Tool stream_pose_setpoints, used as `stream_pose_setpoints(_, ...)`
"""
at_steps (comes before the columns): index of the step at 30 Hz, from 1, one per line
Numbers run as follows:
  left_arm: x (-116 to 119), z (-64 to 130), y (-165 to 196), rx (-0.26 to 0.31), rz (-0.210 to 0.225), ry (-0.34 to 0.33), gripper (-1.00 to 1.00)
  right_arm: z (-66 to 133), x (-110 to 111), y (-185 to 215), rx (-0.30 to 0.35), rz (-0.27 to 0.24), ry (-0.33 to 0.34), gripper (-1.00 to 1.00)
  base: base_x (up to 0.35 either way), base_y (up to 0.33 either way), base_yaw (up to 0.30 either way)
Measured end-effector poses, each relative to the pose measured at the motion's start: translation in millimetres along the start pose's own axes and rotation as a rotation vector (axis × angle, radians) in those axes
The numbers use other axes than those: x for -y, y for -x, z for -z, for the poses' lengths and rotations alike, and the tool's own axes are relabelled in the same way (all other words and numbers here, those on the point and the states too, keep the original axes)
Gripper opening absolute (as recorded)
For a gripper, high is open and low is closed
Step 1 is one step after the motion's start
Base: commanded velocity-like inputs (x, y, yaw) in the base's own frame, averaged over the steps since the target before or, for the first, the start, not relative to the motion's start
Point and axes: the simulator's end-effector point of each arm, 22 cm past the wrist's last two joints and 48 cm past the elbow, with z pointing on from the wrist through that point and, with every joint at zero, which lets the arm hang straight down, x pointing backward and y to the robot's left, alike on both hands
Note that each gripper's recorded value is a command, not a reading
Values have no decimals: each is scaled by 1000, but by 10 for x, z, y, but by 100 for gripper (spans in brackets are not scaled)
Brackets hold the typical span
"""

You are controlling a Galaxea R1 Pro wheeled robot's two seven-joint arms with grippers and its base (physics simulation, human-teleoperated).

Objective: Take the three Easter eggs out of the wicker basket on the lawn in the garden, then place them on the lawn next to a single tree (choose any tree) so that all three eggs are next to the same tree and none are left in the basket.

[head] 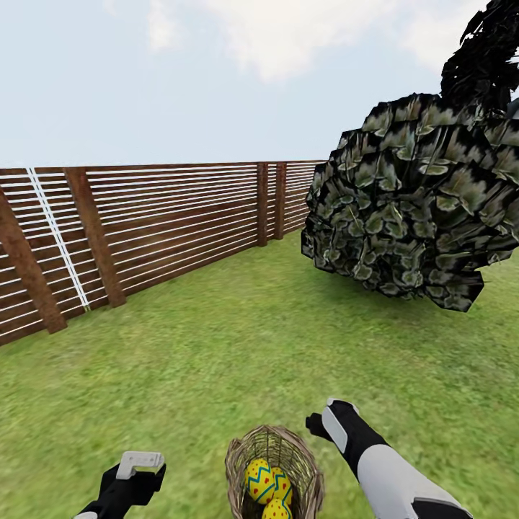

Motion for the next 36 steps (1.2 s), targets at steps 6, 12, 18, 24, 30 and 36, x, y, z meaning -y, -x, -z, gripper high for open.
stream_pose_setpoints(6, -18, -44, -14, -2, 1, 5, 100, -27, 36, 130, 20, -4, 3, 100, 0, 0, 0)
stream_pose_setpoints(12, -265, -83, -33, -2, 36, 54, 100, -66, 22, 175, 30, 5, 6, 100, 0, 0, 0)
stream_pose_setpoints(18, -335, -134, -73, -6, 46, 68, 100, -120, 25, 180, 32, 7, 5, 100, 0, 0, 0)
stream_pose_setpoints(24, -343, -186, -104, -7, 48, 70, 100, -169, -2, 180, 34, 10, 7, 100, 0, 0, 0)
stream_pose_setpoints(30, -341, -238, -136, -8, 49, 71, 100, -194, -37, 256, 39, 15, 10, 100, 0, 0, 0)
stream_pose_setpoints(36, -341, -290, -166, -8, 50, 72, 100, -201, -78, 403, 52, 15, 15, 100, 0, 0, 0)
